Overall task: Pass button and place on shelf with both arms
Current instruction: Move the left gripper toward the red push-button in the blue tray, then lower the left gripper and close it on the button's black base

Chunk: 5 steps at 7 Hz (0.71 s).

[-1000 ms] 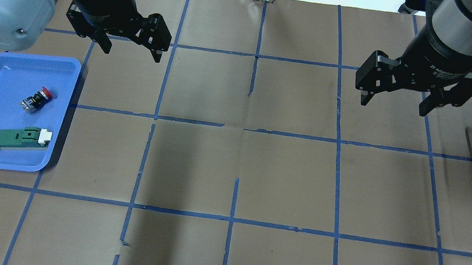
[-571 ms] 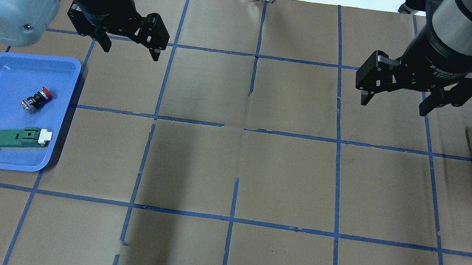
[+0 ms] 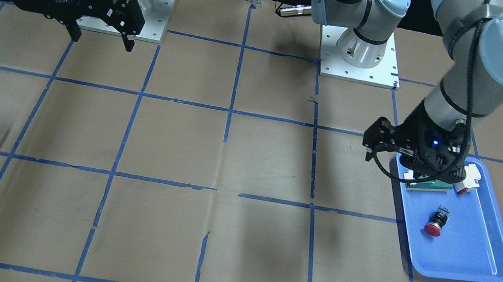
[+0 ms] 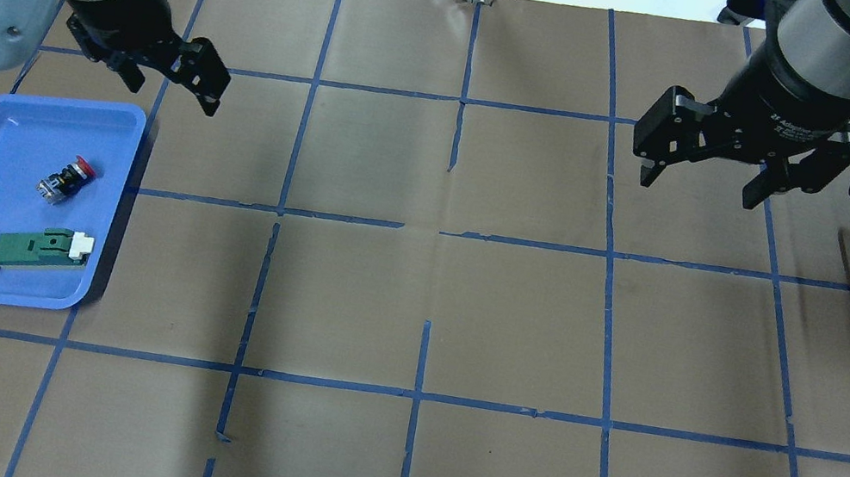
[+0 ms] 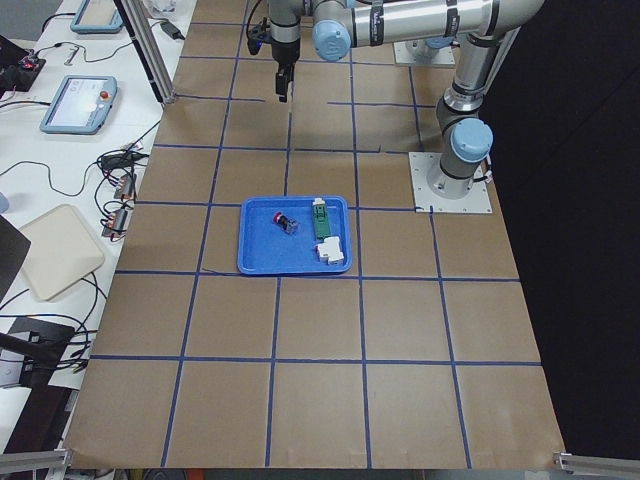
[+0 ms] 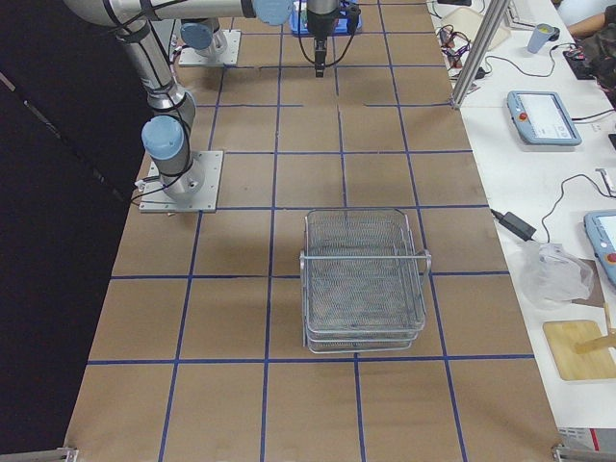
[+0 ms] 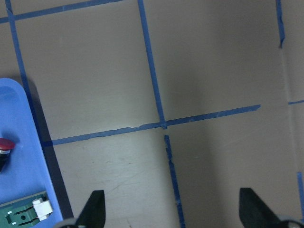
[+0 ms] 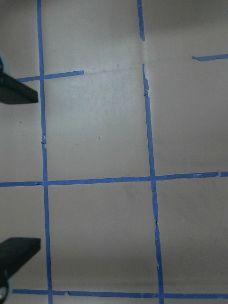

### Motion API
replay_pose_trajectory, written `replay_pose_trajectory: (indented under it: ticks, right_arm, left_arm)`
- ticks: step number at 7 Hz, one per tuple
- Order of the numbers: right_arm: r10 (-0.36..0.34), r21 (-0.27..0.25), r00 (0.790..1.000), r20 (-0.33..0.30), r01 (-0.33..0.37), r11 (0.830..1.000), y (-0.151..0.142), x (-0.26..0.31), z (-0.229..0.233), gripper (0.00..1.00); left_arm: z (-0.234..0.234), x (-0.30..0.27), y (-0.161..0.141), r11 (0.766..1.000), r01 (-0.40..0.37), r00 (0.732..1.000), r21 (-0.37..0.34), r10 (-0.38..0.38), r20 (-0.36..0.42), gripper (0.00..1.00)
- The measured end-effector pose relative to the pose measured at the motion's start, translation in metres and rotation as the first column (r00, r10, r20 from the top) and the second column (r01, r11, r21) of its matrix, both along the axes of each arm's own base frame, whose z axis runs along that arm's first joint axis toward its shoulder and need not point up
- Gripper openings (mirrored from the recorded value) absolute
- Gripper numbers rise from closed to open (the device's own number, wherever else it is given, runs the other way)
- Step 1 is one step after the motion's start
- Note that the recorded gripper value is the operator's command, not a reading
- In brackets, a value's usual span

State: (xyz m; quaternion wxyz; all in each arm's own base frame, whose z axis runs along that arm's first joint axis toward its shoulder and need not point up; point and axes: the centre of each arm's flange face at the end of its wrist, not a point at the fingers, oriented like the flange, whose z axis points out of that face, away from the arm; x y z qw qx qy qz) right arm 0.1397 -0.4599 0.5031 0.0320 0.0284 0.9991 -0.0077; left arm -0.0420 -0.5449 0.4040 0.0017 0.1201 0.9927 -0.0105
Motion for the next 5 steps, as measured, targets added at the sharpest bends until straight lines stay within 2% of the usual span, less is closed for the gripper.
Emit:
replay_pose_trajectory:
  ticks: [3, 5]
  right_arm:
    - [0.000, -0.006, 1.000, -0.004, 0.000, 1.000, 0.000, 0.000, 0.001, 1.00]
    - [0.001, -0.003, 1.000, -0.004, -0.001, 1.000, 0.001, 0.000, 0.001, 1.00]
  left_arm:
    - [-0.080, 0.123, 0.006, 0.990, 0.144, 0.989, -0.006, -0.144, 0.018, 1.00]
    - [-0.129, 0.173, 0.020, 0.960, 0.278, 0.960, -0.023, -0.277, 0.044, 1.00]
